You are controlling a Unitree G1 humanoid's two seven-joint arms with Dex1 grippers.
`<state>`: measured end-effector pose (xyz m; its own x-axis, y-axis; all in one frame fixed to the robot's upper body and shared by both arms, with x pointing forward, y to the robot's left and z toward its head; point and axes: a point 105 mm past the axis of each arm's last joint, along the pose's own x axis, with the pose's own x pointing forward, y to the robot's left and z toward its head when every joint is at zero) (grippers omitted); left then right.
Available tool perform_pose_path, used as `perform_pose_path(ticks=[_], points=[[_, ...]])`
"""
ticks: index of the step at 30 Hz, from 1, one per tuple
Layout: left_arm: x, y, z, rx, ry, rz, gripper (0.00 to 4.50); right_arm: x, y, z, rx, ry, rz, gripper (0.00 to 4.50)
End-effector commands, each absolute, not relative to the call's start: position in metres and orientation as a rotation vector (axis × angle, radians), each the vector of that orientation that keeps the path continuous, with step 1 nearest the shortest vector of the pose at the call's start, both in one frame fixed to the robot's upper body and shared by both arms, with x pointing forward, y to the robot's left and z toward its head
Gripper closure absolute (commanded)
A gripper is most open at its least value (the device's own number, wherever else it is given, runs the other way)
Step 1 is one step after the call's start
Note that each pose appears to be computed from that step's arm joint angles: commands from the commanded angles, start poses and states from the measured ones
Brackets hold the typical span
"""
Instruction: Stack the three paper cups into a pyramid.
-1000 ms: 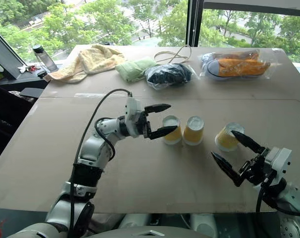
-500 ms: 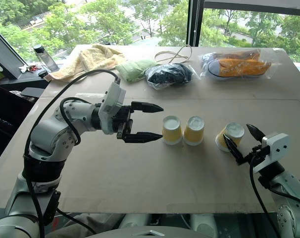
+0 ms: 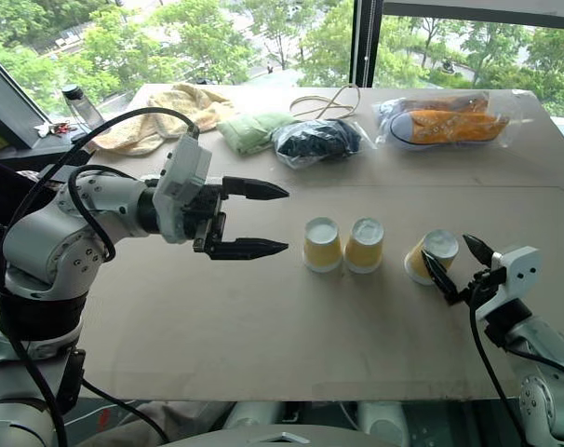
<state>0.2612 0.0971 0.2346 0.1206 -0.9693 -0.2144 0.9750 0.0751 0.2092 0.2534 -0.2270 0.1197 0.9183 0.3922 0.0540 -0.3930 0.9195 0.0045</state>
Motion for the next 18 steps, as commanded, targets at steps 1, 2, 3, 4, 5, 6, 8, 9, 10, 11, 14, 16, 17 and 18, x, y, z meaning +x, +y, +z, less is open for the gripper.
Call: perform_pose_path(ticks=[1,2,3,4,5,6,8,9,10,11,14,16,17,18], points=[[0.252,0.096,0.245,0.365,-0.018,-1.467,0.09,0.255,-0.225,0.125,0.007,-0.063,0.434,0.00],[0.251,0.095,0.246,0.365,-0.019,-1.464,0.09,0.256,-0.225,0.124,0.008,-0.060,0.437,0.00],[0.251,0.095,0.246,0.365,-0.020,-1.461,0.03,0.256,-0.225,0.124,0.010,-0.058,0.437,0.26],[0.251,0.096,0.247,0.365,-0.019,-1.457,0.00,0.256,-0.224,0.123,0.012,-0.055,0.440,0.55],[0.251,0.096,0.247,0.365,-0.017,-1.454,0.00,0.256,-0.223,0.122,0.010,-0.051,0.445,0.81],[0.251,0.096,0.246,0.364,-0.015,-1.452,0.00,0.256,-0.223,0.122,0.007,-0.047,0.452,1.31],[0.250,0.096,0.246,0.364,-0.011,-1.450,0.00,0.256,-0.222,0.121,0.004,-0.046,0.456,2.17],[0.250,0.096,0.246,0.362,-0.011,-1.449,0.00,0.256,-0.222,0.122,0.004,-0.050,0.455,2.23],[0.250,0.096,0.246,0.360,-0.010,-1.448,0.00,0.256,-0.223,0.123,0.005,-0.055,0.452,2.23],[0.250,0.097,0.245,0.360,-0.008,-1.446,0.00,0.257,-0.224,0.125,0.003,-0.063,0.450,2.23],[0.250,0.101,0.241,0.367,0.020,-1.432,0.00,0.258,-0.225,0.132,-0.035,-0.078,0.463,2.23],[0.251,0.107,0.236,0.379,0.044,-1.413,0.00,0.260,-0.222,0.135,-0.087,-0.064,0.497,2.23],[0.251,0.110,0.234,0.377,0.050,-1.404,0.00,0.261,-0.220,0.140,-0.091,-0.066,0.515,2.23],[0.252,0.112,0.233,0.376,0.056,-1.396,0.00,0.263,-0.218,0.147,-0.086,-0.073,0.529,2.23]])
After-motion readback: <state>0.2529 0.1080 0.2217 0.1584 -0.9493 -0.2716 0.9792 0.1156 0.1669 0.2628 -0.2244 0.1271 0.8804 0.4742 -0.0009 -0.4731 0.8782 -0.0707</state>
